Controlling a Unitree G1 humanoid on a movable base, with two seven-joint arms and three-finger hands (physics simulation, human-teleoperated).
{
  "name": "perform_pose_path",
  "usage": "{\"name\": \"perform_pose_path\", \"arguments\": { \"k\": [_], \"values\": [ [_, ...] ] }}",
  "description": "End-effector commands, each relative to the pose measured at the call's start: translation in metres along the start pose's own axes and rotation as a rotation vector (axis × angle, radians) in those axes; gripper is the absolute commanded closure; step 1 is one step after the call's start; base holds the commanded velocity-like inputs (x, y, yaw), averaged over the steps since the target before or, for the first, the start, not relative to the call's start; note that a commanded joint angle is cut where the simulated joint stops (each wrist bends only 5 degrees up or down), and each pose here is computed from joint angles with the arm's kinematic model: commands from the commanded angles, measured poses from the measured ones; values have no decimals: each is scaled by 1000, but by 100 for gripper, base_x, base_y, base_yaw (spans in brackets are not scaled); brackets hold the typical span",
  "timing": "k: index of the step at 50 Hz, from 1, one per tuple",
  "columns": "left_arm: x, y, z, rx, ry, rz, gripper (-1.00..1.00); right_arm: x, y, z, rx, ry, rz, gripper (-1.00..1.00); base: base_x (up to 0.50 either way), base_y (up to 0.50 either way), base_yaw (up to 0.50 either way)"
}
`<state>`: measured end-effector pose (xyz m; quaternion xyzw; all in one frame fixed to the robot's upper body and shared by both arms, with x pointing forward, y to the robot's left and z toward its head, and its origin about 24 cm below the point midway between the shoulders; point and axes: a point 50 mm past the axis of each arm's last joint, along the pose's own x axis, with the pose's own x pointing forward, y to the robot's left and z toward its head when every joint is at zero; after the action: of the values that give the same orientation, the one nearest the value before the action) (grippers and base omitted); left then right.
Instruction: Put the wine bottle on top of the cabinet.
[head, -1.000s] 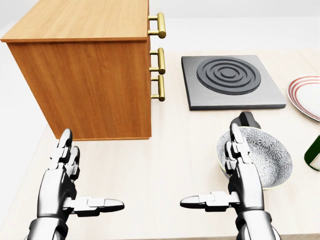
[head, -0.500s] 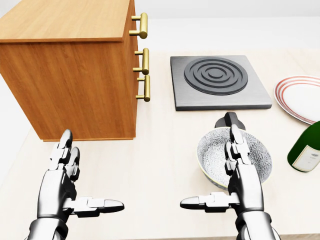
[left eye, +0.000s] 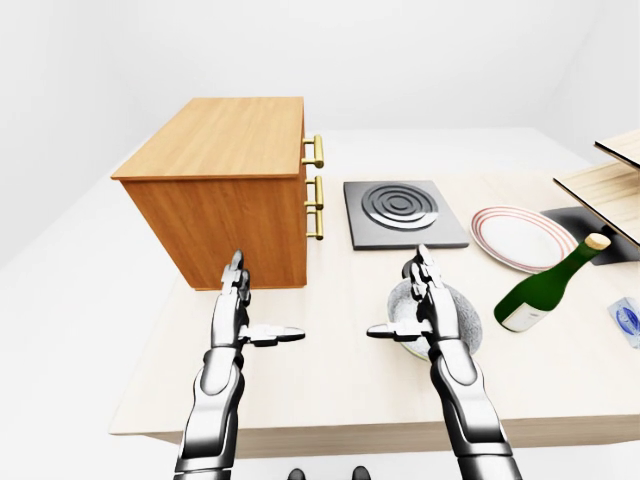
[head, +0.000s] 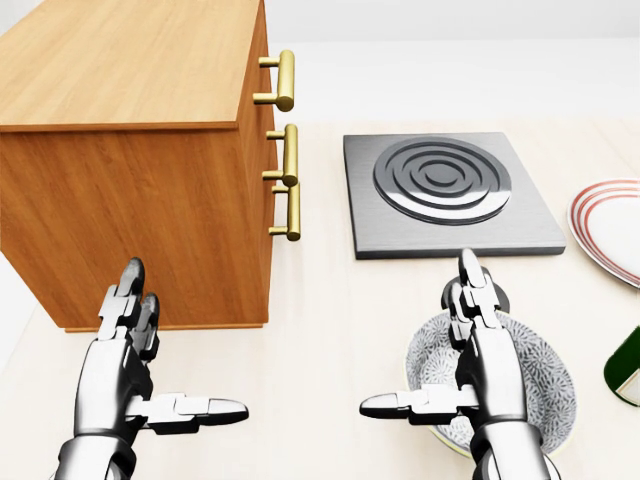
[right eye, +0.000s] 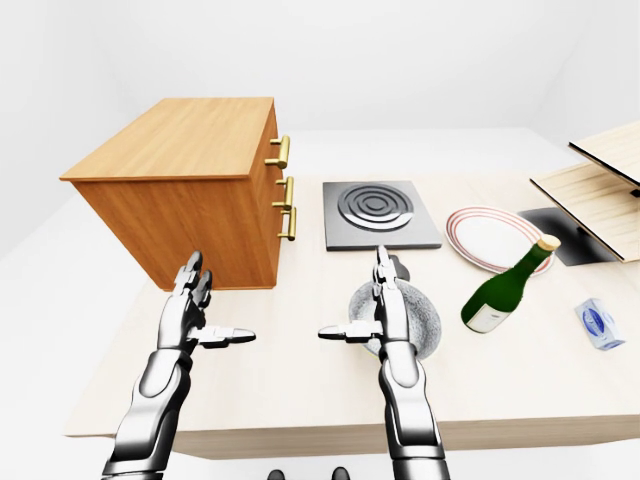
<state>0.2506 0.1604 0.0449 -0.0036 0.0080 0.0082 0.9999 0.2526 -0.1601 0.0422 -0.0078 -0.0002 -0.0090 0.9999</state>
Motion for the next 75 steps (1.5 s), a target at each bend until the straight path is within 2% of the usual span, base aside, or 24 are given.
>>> {"name": "perform_pose_path", "arguments": {
  "k": [1, 16, 19, 21, 23, 24, 25, 26, 28, 29, 30, 31, 32, 38, 40, 43, 46, 52, 65, 75],
  "values": [
    [0, 0, -1, 1, 1, -1, -100, -1, 0, 0, -9, 3, -8, -100, 0, 0, 0],
    [0, 0, -1, 2, -1, 2, -100, 0, -1, 0, -12, -3, -14, -100, 0, 0, 0],
    [-8, 9, 10, -18, -45, 42, -100, 0, -2, 0, -10, 0, -15, -100, 0, 0, 0],
    [-13, 12, 17, 7, -54, 56, -100, 0, -2, 0, -8, -1, -16, -100, 0, 0, 0],
    [-20, 19, 44, 0, -170, 74, -100, 0, -2, 0, -7, -2, -18, -100, 0, 0, 0],
    [-29, 27, 75, 22, -304, 97, -100, 0, -2, 0, -7, -2, -18, -100, 0, 0, 0],
    [-30, 27, 77, 24, -314, 99, -100, 0, -2, 0, -7, -2, -18, -100, 0, 0, 0],
    [-40, 36, 104, 28, -439, 129, -100, 0, -2, 1, -7, -4, -18, -100, 0, 0, 0],
    [-50, 41, 126, 40, -546, 148, -100, 0, -2, 1, -7, -6, -19, -100, 0, 0, 0],
    [-51, 41, 127, 41, -550, 149, -100, 0, -2, 1, -7, -6, -19, -100, 0, 0, 0],
    [-60, 45, 143, 68, -629, 168, -100, 0, -2, 1, -7, -7, -19, -100, 0, 0, 0],
    [-60, 45, 144, 72, -635, 169, -100, 0, -2, 1, -7, -7, -19, -100, 0, 0, 0],
    [-68, 49, 155, 79, -690, 190, -100, 0, -2, 2, -8, -9, -20, -100, 0, 0, 0],
    [-82, 59, 169, 124, -765, 235, -100, 0, -2, 2, -8, -10, -22, -100, 0, 0, 0],
    [-97, 65, 182, 143, -844, 263, -100, 0, -2, 2, -9, -8, -23, -100, 0, 0, 0],
    [-110, 69, 193, 177, -913, 284, -100, 0, -2, 1, -8, -2, -20, -100, 0, 0, 0],
    [-116, 74, 196, 194, -926, 304, -100, 0, -1, 2, -8, -2, -15, -100, 0, 0, 0],
    [-117, 79, 194, 199, -911, 326, -100, -1, -1, 2, -8, -6, -15, -100, 0, 0, 0],
    [-111, 81, 186, 196, -858, 333, -100, -1, 0, 1, -32, 1, -20, -100, 0, 0, 0],
    [-108, 82, 183, 197, -836, 334, -100, -1, -2, 0, -2, 1, -17, -100, 12, 0, 0]
  ]
}}
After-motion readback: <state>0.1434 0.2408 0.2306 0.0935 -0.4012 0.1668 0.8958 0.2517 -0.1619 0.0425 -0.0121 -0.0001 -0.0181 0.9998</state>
